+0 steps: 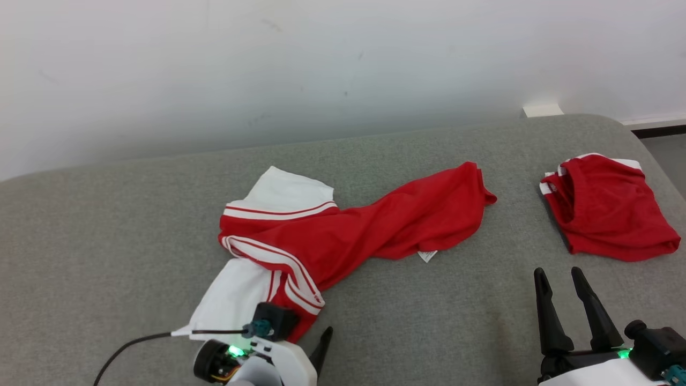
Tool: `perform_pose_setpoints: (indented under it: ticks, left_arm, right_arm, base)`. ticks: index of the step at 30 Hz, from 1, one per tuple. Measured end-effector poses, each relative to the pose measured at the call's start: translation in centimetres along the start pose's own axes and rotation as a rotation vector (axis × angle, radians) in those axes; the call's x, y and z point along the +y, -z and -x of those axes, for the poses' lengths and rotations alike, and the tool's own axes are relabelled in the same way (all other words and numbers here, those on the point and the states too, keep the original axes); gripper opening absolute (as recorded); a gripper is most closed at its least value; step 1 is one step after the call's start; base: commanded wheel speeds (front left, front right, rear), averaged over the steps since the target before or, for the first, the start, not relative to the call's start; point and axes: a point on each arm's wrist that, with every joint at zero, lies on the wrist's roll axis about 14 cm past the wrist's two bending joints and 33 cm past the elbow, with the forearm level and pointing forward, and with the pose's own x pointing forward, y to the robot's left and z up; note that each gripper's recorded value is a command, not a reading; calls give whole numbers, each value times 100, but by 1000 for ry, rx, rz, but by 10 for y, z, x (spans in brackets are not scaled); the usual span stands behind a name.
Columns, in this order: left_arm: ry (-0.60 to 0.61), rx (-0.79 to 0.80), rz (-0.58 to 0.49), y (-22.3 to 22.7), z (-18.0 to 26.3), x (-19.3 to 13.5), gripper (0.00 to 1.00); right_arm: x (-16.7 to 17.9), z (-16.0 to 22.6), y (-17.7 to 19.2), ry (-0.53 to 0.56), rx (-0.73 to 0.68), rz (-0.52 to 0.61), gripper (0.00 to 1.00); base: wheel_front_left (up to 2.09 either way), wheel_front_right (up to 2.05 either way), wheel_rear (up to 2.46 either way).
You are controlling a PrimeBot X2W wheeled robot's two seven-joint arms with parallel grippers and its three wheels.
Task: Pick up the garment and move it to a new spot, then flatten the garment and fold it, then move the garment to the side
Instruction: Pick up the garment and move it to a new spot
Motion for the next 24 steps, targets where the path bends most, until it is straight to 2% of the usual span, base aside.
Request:
perform_pose_setpoints:
  ticks: [5, 6, 7, 8, 9, 14, 20, 24]
  left_arm:
    - [-39, 110, -46, 16, -13, 12, 100]
    - [-44, 119, -72, 16, -15, 14, 78]
    - [-46, 126, -83, 16, -16, 14, 47]
    - [-51, 132, -95, 16, -16, 15, 26]
    - [-61, 137, -116, 17, -16, 18, 0]
    - [-98, 160, -156, 18, -10, 29, 0]
    - [-88, 88, -87, 5, -1, 29, 0]
    - [-33, -25, -57, -28, 3, 18, 0]
  right_arm:
    - [-14, 5, 0, 46, 2, 5, 100]
    - [-16, 6, 0, 53, 3, 5, 100]
    - [-18, 6, 0, 57, 4, 6, 100]
    - [-18, 7, 0, 60, 4, 5, 100]
    - [-18, 7, 0, 60, 3, 5, 100]
    - [-13, 8, -2, 47, -5, 0, 100]
    - [-4, 5, -4, 19, -14, -6, 100]
    - [0, 5, -5, 7, -18, -11, 100]
  base:
    - [0, 0, 0]
    - [0, 0, 0]
    - [0, 0, 0]
    - [0, 0, 0]
    - [0, 0, 0]
    - [0, 0, 0]
    - [0, 0, 0]
    - [0, 0, 0]
